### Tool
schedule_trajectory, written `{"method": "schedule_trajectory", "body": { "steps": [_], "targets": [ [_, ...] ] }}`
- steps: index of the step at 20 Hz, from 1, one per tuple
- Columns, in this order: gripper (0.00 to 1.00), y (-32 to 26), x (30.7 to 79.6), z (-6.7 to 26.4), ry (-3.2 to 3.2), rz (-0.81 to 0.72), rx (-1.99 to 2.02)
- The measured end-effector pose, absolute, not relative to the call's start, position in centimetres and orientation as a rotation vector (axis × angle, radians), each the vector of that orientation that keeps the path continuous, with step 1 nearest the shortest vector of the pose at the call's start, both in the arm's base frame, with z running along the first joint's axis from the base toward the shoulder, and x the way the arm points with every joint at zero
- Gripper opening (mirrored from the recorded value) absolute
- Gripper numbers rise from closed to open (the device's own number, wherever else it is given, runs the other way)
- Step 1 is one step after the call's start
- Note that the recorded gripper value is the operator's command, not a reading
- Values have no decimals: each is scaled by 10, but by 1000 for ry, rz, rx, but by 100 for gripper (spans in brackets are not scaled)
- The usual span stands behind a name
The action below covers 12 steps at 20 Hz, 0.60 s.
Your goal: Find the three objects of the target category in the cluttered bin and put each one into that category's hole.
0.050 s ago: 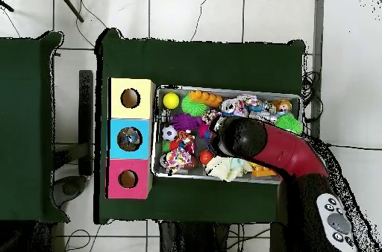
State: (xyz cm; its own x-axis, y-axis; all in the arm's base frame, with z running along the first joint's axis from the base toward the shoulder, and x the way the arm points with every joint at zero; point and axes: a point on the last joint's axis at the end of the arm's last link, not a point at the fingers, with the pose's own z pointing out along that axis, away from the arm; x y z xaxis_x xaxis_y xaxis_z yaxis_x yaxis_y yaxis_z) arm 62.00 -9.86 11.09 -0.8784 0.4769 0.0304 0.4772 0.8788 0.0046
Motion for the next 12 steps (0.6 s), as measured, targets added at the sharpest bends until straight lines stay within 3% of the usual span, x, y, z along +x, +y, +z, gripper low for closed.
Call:
{"method": "schedule_trajectory", "body": {
  "steps": [12],
  "targets": [
    [100,-176,651,128,-3063,89,-799]
  ]
}}
